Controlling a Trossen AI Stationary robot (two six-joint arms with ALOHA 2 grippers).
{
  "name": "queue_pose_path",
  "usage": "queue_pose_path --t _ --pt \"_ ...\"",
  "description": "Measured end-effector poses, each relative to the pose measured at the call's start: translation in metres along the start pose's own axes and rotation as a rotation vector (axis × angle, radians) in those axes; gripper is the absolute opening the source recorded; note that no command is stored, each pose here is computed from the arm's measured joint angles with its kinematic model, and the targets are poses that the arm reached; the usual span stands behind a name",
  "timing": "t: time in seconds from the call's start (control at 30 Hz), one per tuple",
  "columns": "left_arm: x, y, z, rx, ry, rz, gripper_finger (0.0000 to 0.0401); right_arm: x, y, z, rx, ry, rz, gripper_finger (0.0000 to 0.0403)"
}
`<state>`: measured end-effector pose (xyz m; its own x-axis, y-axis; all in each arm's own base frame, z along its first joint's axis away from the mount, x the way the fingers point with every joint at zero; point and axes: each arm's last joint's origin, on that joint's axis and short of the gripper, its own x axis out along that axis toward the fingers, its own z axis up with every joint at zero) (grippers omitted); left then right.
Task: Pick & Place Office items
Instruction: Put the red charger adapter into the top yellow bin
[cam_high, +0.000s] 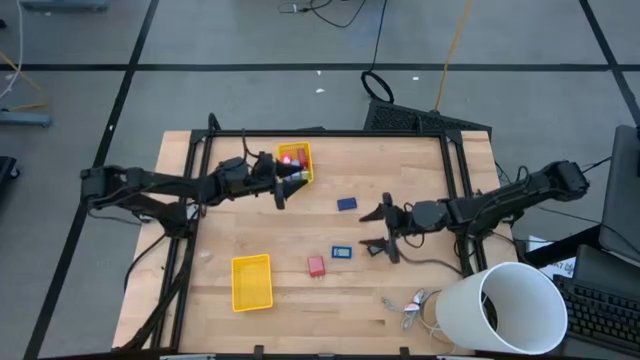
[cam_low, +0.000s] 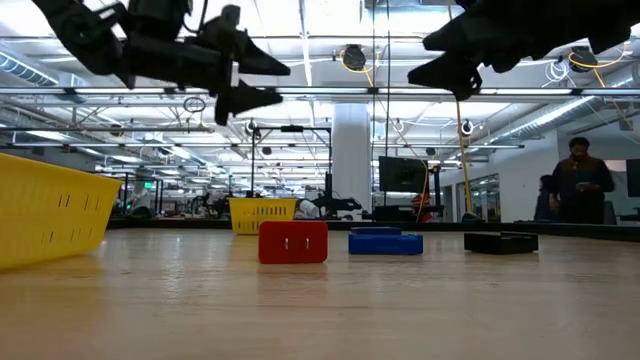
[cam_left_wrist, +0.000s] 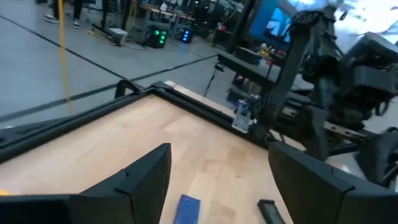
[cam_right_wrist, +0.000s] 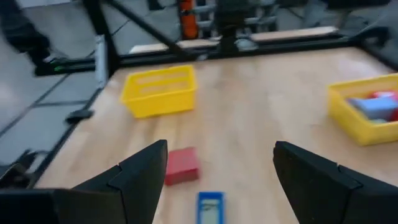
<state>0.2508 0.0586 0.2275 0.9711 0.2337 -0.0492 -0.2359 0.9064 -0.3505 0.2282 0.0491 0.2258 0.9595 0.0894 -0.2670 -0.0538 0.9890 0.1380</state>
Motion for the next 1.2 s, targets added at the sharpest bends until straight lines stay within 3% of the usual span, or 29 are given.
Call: queue_pose_path --t 0.27,0.53,0.77,1.03,1.2 --pt "-0.019 -0.022 0.004 0.025 -0.004 0.119 0.0256 0.036 0.022 -0.018 -0.114 -0.09 0.088 0.0279" --pt "-0.022 -0.028 0.005 0.04 -0.006 0.095 0.0268 0.094 0.029 -0.03 -0.139 0.13 0.047 0.0279" --pt "-0.022 -0.027 0.005 0.057 -0.004 0.104 0.0254 0.146 0.038 -0.037 -0.235 0.292 0.036 0.0279" --pt "-0.022 -0.027 0.003 0.058 0.012 0.11 0.0252 0.168 0.031 -0.057 -0.222 0.356 0.015 0.0317" --pt "-0.022 -0.027 0.003 0.058 0.014 0.11 0.0263 0.171 0.029 -0.059 -0.199 0.373 0.107 0.033"
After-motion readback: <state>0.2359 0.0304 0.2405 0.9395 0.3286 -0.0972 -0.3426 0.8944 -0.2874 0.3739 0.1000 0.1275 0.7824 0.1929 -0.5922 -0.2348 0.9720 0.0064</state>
